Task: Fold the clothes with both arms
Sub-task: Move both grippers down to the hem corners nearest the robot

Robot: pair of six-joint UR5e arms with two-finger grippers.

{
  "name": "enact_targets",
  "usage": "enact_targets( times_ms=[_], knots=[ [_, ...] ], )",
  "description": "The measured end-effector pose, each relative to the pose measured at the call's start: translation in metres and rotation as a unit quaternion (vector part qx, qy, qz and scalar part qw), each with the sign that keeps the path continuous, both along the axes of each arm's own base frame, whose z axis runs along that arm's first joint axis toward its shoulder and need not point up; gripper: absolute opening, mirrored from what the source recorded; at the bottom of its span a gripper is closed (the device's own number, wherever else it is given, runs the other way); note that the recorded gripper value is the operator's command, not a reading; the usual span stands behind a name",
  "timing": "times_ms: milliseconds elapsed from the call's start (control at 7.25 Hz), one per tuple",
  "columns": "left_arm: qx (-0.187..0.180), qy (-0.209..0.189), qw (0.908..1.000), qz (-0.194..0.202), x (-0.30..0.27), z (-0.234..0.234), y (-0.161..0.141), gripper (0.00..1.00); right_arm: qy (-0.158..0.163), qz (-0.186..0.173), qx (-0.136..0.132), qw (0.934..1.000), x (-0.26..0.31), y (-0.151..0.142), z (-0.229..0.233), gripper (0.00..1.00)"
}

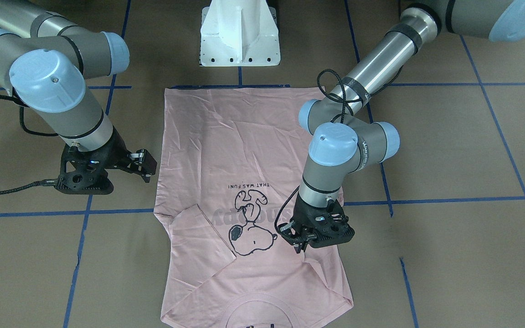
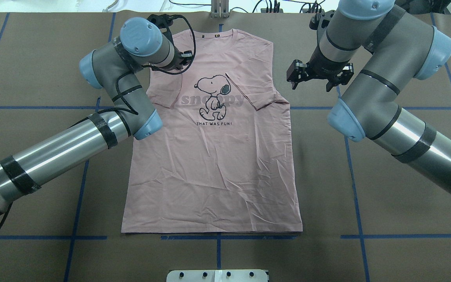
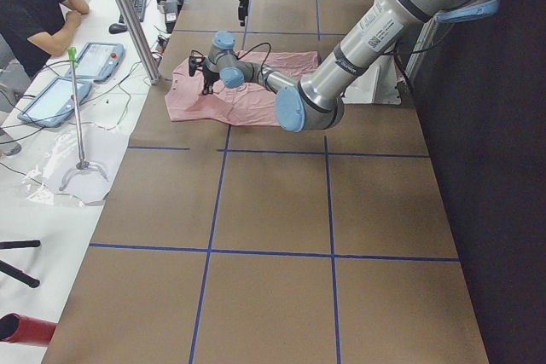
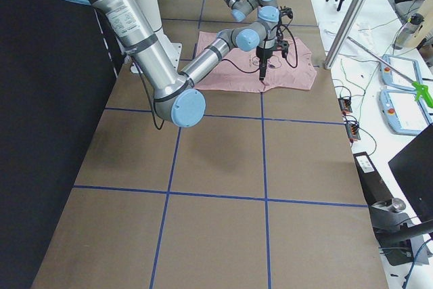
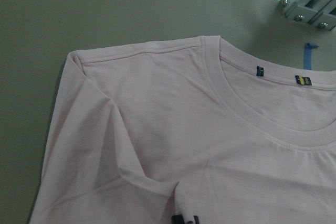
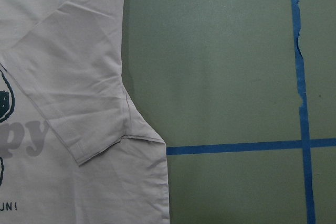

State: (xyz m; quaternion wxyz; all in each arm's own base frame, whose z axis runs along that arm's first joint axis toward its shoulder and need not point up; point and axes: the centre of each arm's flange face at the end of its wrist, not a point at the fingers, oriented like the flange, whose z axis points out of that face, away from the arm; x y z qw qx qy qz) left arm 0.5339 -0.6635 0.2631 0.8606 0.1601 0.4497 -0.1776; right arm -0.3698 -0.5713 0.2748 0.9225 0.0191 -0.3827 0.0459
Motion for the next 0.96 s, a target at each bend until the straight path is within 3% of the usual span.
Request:
enact_targets(
  times_ms=[276,551,827,965],
  knots=[
    [0.023,0.026,0.9994,0.002,-0.003,-0.019,0.004,1.00,-0.001,-0.001,0.002,1.0000,-0.001,0.002,0.003,1.00],
    [0.037,0.046,0.9981,0.016,-0.020,-0.021,0.026,1.00,-0.022,0.005,0.018,0.9996,0.002,0.012,0.017,1.00],
    [0.019,0.044,0.9979,0.044,-0.063,-0.006,0.075,1.00,-0.033,0.019,0.021,0.9991,0.002,0.062,0.029,1.00],
    [0.026,0.039,0.9973,0.057,-0.092,0.002,0.109,1.00,-0.036,0.037,0.018,0.9985,-0.007,0.110,0.028,1.00]
  ],
)
